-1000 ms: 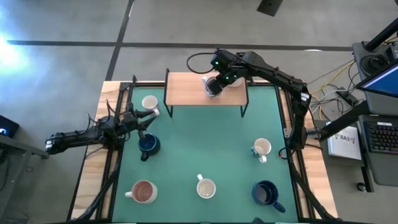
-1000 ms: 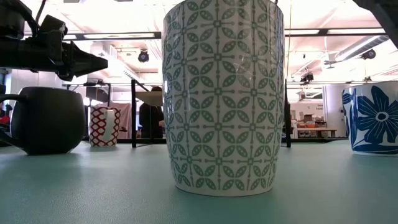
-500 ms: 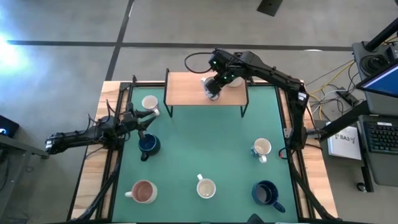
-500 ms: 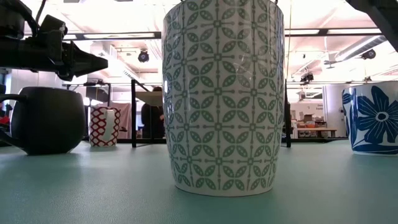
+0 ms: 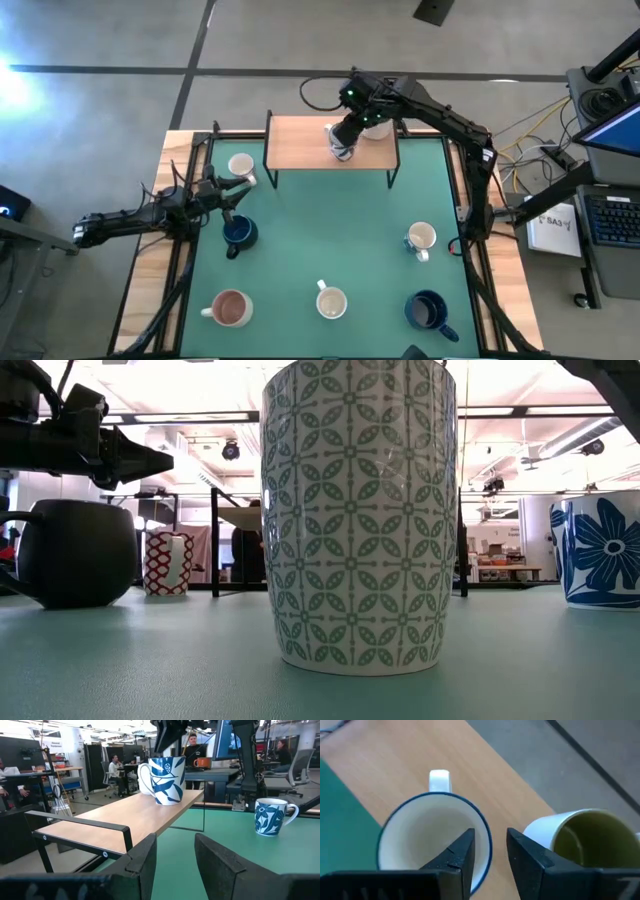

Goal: Place coffee mugs
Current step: Put the left blue mug on the shelf

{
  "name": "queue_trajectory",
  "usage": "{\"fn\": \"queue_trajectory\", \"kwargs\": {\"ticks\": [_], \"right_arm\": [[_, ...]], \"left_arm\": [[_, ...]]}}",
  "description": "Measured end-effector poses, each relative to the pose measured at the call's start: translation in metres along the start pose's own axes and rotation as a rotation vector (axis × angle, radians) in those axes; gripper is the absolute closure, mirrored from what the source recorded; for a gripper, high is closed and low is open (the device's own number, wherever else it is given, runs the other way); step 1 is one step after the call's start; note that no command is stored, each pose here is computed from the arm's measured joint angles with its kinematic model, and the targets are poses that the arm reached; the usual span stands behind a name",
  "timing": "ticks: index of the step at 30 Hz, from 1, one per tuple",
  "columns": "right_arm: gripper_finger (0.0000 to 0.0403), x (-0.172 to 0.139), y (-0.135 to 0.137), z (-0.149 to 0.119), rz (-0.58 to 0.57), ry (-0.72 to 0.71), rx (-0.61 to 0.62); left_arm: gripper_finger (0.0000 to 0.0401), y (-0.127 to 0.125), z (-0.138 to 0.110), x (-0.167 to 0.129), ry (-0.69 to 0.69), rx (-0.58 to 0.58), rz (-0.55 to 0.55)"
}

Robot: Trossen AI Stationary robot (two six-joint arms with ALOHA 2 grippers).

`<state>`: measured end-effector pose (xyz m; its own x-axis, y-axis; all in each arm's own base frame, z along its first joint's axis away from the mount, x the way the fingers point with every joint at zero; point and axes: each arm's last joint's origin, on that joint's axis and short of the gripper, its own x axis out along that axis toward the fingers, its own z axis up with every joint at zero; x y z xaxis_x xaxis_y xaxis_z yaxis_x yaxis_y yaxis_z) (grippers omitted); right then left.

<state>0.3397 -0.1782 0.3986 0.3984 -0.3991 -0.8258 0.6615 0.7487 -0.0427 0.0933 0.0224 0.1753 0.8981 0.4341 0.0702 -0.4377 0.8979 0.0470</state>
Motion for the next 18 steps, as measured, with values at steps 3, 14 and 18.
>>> {"fn": "queue_trajectory", "kwargs": {"ticks": [3, 14, 18], "right_arm": [[0.0305, -0.015, -0.001, 0.002, 0.01, -0.02, -0.023], [0.0301, -0.025, 0.05, -0.018, 0.186, 0.06, -0.21], [0.0296, -0.026, 0.057, -0.02, 0.133, 0.04, -0.27]], "left_arm": [[0.0285, 0.0, 0.0, 0.0, 0.0, 0.0, 0.0], [0.0285, 0.0, 0.0, 0.0, 0.001, 0.0, 0.0], [0.0285, 0.0, 0.0, 0.0, 0.001, 0.0, 0.0]]}}
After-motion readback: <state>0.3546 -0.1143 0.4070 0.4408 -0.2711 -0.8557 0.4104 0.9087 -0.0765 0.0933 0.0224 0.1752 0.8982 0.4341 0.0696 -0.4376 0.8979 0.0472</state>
